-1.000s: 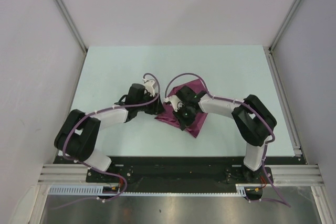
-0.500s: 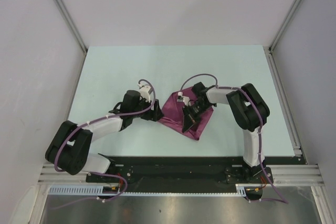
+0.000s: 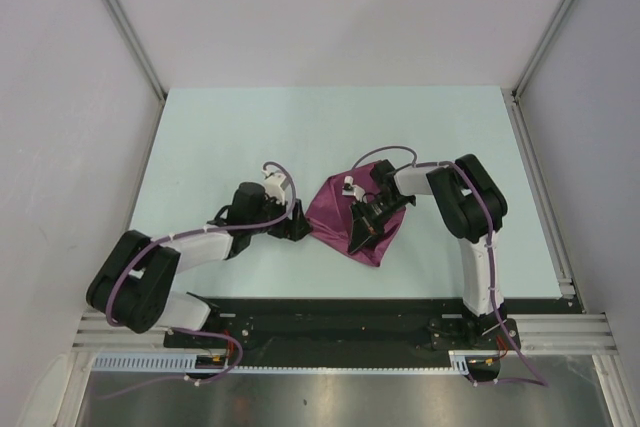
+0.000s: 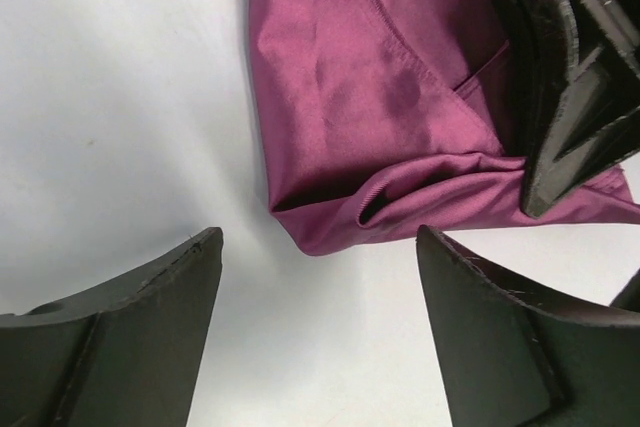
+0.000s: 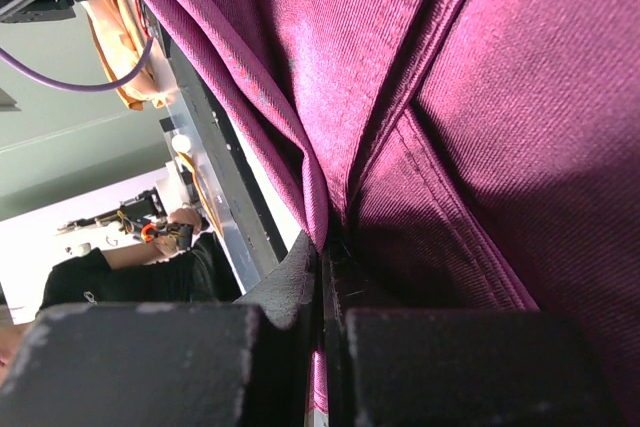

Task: Fold the napkin, place the utensils inside, and roll it up
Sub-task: Roll the napkin at the center of the board.

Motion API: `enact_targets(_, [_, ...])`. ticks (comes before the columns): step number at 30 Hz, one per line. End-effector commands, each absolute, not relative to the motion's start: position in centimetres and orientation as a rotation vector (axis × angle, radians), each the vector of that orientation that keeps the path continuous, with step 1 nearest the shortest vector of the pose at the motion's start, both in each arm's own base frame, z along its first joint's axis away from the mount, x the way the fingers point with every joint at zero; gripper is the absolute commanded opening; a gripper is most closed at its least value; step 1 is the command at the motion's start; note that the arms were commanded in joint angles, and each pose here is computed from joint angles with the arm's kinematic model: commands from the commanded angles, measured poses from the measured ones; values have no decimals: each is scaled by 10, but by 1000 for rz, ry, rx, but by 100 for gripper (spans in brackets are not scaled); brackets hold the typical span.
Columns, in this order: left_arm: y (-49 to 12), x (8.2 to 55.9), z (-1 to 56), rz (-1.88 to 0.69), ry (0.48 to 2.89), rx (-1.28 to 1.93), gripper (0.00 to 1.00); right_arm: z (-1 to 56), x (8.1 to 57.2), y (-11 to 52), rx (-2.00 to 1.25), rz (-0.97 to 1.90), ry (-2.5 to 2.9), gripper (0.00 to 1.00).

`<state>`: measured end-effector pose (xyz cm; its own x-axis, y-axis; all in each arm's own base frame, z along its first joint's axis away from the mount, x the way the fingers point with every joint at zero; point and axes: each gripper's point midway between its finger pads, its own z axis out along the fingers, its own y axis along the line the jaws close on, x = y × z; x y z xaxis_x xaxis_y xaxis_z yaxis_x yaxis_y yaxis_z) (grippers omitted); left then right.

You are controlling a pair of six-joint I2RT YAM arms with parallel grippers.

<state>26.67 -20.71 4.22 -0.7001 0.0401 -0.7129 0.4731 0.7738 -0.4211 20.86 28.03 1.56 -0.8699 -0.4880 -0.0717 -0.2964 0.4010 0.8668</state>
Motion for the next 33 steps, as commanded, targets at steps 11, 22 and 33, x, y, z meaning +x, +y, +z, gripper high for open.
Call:
enact_targets(11, [-221,295,43,-804,2164,380,63,5,210,278,693,-1412,-2475,0])
enact_targets(22, [-228,295,33,-854,2171,375,48,0,209,277,679,-1390,-2474,0])
enact_targets(33, [-232,294,29,-890,2193,391,4,11,226,273,662,-1362,-2555,10])
